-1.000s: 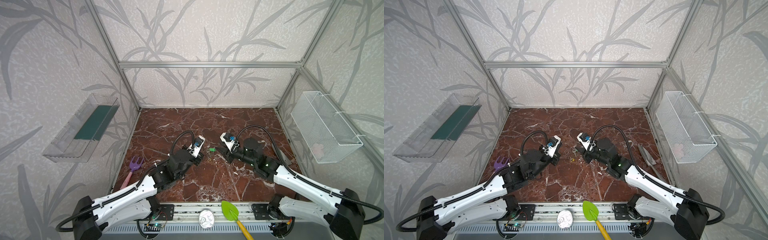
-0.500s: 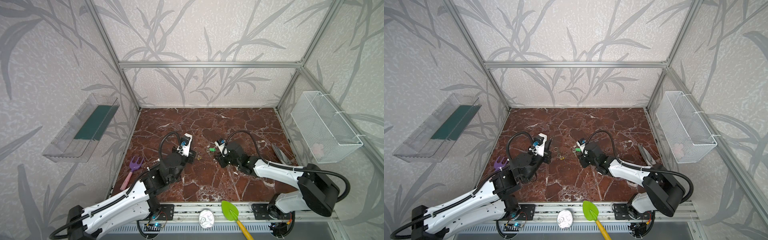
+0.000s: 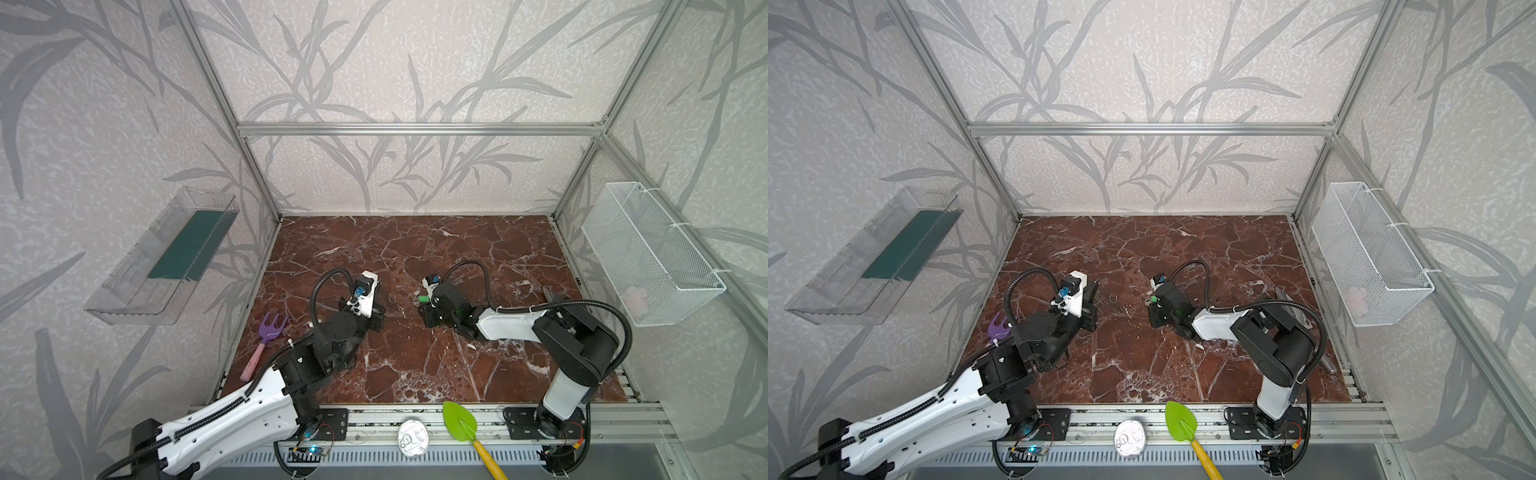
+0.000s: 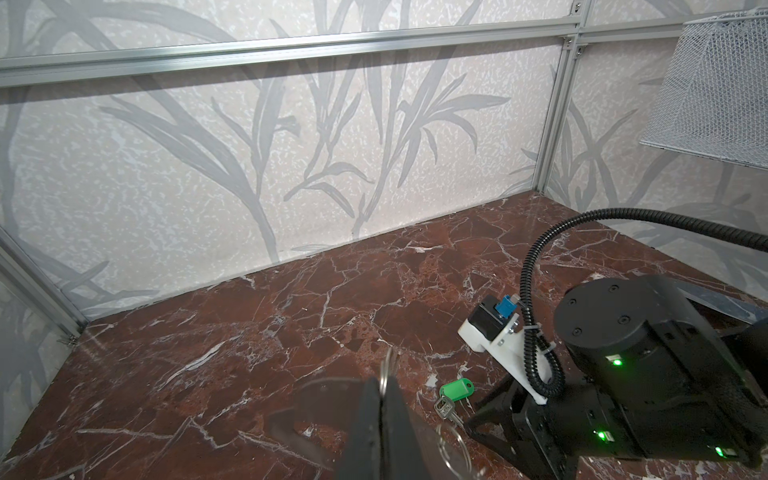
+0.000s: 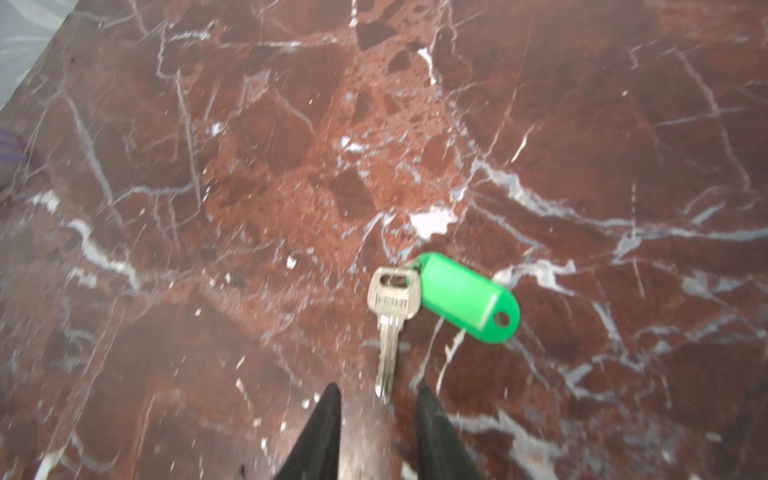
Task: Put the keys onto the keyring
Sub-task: 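Lower the right gripper and grasp the green-tagged key on the table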
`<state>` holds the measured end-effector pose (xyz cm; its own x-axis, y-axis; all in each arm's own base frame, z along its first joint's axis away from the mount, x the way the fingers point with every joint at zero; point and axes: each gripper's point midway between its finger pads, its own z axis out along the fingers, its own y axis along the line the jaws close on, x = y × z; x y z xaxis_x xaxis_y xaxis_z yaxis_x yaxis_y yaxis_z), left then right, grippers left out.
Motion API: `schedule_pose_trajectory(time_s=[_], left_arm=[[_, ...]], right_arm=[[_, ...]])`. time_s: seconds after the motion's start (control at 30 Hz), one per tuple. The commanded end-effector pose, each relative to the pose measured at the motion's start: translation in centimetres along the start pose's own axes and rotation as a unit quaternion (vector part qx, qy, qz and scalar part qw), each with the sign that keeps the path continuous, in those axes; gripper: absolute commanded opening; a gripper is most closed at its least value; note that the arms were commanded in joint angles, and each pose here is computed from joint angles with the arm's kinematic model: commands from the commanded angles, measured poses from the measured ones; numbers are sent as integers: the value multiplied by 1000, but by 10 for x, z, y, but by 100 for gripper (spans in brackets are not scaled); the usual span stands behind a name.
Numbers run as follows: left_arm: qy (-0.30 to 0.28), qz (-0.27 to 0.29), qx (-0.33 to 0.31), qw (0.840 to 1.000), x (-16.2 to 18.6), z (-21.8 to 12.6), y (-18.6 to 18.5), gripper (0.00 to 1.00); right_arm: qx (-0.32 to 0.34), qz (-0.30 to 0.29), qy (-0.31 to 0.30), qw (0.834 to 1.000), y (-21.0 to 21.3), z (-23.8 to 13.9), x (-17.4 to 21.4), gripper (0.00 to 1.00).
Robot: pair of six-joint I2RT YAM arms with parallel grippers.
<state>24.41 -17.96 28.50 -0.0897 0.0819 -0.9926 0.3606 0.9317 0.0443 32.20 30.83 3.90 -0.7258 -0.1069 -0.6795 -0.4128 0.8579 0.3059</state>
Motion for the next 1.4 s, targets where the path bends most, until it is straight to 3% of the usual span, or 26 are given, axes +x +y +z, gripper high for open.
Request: schedule_pose_trajectory(time_s=[0.0,0.33,0.87,1.37], left_arm=[[-15,-24,7,1000,-7,-5,0,0],[-34,-37,13,999,-9,-16,5,0],[-37,-40,17,998,-12,-21,7,0],[-35,-39,16,998,-12,-21,7,0]], right_arm=[[15,13,-34,999,2,9,-22,32],[58,-3,-33,998,-4,28,-33,37],[107,-40,-7,993,-10,43,-29,35],[106,-52,0,993,-8,46,-26,16]])
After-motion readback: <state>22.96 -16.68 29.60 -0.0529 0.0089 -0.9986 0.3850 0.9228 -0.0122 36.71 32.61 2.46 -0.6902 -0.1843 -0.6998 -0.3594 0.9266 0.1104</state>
